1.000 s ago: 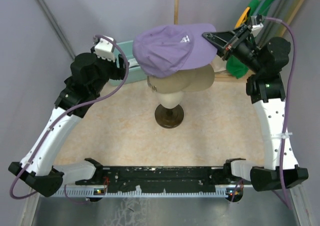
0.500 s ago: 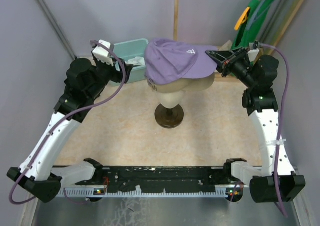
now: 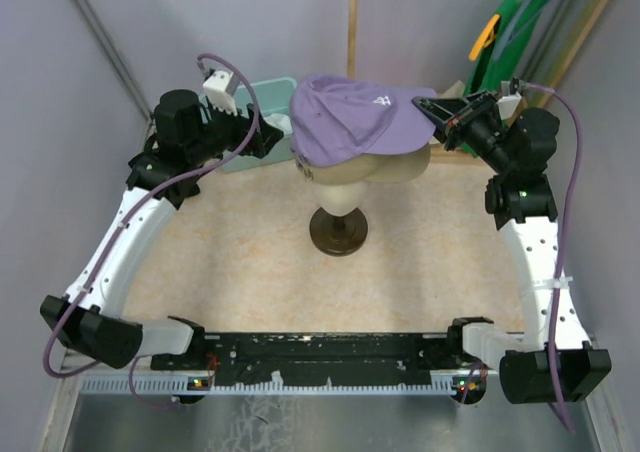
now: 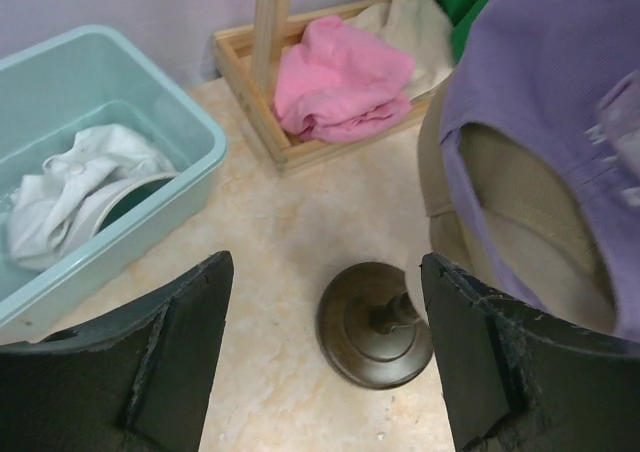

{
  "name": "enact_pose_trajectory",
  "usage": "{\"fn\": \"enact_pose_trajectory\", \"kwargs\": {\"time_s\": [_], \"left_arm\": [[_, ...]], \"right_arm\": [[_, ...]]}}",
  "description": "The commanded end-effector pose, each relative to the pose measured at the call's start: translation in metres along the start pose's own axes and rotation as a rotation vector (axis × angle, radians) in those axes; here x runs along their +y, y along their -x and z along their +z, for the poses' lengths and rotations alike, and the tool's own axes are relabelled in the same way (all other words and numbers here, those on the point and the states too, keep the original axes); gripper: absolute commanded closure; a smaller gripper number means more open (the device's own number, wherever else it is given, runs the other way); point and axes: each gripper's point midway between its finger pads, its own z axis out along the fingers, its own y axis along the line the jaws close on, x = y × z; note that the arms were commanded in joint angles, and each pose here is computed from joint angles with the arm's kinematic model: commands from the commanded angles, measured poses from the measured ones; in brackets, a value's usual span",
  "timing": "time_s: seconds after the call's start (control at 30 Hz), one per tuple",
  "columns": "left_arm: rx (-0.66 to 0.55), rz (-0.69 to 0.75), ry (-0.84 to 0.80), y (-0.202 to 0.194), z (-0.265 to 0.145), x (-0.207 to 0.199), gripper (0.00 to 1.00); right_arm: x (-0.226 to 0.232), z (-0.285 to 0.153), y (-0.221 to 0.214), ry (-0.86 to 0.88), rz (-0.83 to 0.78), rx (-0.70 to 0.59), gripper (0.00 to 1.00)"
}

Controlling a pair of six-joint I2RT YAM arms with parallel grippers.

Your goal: Stack the hats

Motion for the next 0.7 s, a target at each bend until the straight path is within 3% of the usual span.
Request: {"fn": "enact_pose_trajectory", "kwargs": {"time_s": [0.0, 0.17, 0.37, 0.67], "left_arm": [[-0.063, -0.046, -0.162, 0.039, -0.016, -0.029, 0.18], [-0.018, -0.152, -0.301, 0.052, -0.030, -0.046, 0.18], [0.122, -0.337, -0.477, 0.039, -0.040, -0.073, 0.19], [0.195, -0.404, -0.427, 0.007, -0.032, -0.064, 0.21]], "right_arm": [[0.026, -0.005, 0.008, 0.068, -0.082, -0.047, 1.00], [0.019, -0.003, 0.008, 0.056, -0.084, -0.042, 1.00], [0.017, 0.001, 0.009, 0.057, -0.088, -0.033, 1.00], [0.015, 0.003, 0.010, 0.064, -0.088, -0.032, 1.00]]}}
